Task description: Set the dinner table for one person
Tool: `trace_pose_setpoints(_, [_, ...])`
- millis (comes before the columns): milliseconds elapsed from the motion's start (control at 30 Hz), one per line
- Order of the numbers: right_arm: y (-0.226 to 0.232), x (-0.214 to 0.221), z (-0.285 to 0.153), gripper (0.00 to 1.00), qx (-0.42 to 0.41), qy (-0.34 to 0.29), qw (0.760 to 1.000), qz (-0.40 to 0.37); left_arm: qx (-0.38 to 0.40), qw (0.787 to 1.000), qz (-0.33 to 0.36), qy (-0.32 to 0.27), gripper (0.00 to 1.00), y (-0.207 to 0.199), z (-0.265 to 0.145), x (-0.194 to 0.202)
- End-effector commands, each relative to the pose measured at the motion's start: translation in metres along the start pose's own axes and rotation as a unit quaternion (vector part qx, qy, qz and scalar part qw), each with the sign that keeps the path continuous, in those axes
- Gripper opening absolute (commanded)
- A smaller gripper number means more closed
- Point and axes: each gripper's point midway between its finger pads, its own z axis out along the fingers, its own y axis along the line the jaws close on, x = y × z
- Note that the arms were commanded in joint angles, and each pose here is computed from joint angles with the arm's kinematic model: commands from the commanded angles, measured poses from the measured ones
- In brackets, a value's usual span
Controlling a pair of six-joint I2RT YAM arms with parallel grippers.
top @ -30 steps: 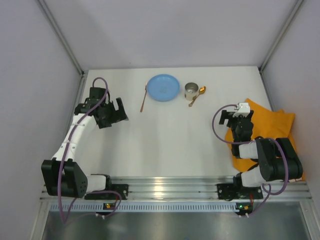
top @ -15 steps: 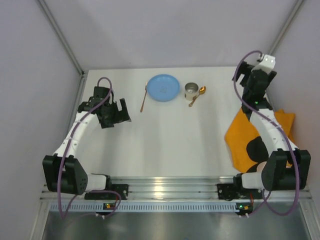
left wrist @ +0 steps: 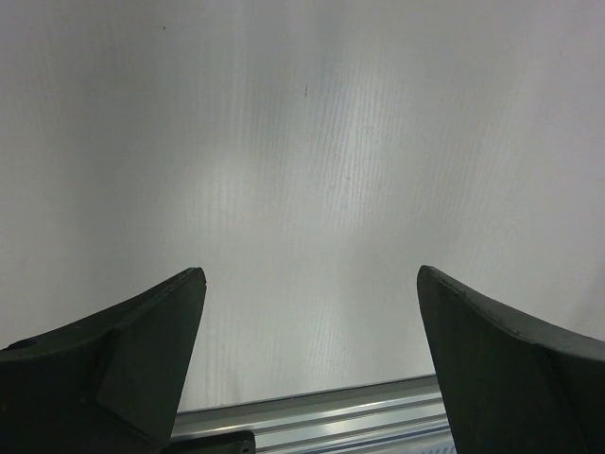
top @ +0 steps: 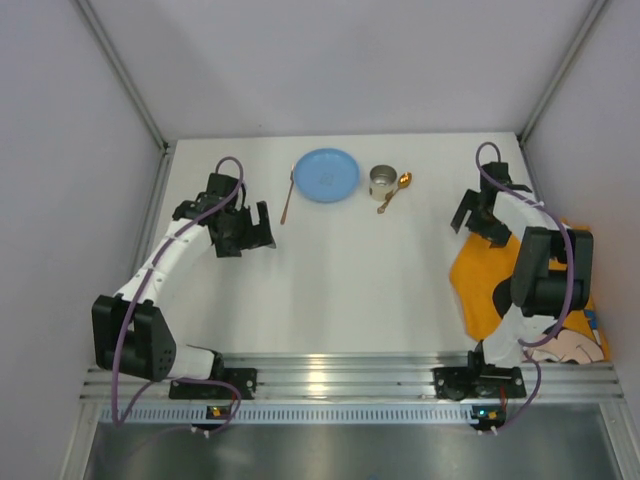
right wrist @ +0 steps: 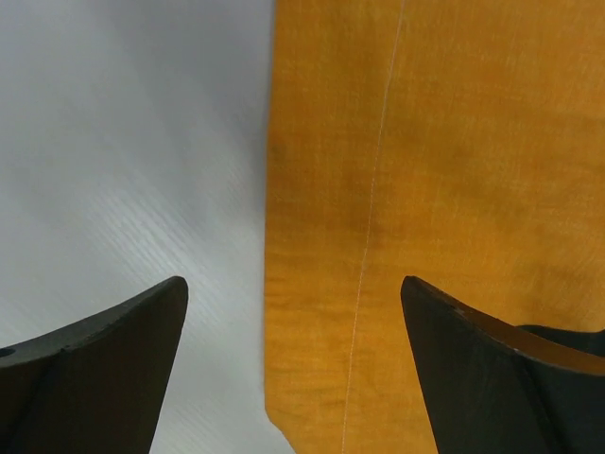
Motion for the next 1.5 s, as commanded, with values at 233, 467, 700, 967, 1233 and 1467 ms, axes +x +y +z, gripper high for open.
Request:
trace_pose_setpoints(233, [-0.004, 0.036, 0.016, 0.68, 0.001, 0.074, 0.996, 0.047, -0.017, 0.999, 0.011, -0.029, 0.99, 0.008, -0.015, -0.001])
trace_pose_setpoints(467, [-0.016, 0.063, 0.025, 0.55, 0.020, 0.097, 0.993, 0.068, -0.024, 0.999, 0.017, -0.028, 0.99, 0.013, -0.020, 0.003])
trace_pose_setpoints(700, [-0.016, 0.076, 0.021, 0.00, 0.011, 0.106, 0.992, 0.065, -0.020, 0.999, 0.016, -0.022, 0.99, 0.012, -0.019, 0.007])
trace_pose_setpoints(967, [0.084, 0.110, -0.063, 0.00, -0.099, 0.068, 0.991, -0.049, -0.023, 0.998, 0.024, -0.049, 0.99, 0.011, -0.029, -0.005])
trace_pose_setpoints(1233, [0.212, 0.156, -0.213, 0.00, -0.289, 0.034, 0.950, -0.111, -0.081, 0.988, 0.032, -0.126, 0.99, 0.032, -0.060, -0.024])
trace_pose_setpoints(1467, [0.290, 0.205, -0.276, 0.00, -0.369, 0.059, 0.912, -0.169, -0.112, 0.984, 0.026, -0.138, 0.99, 0.048, -0.071, -0.014])
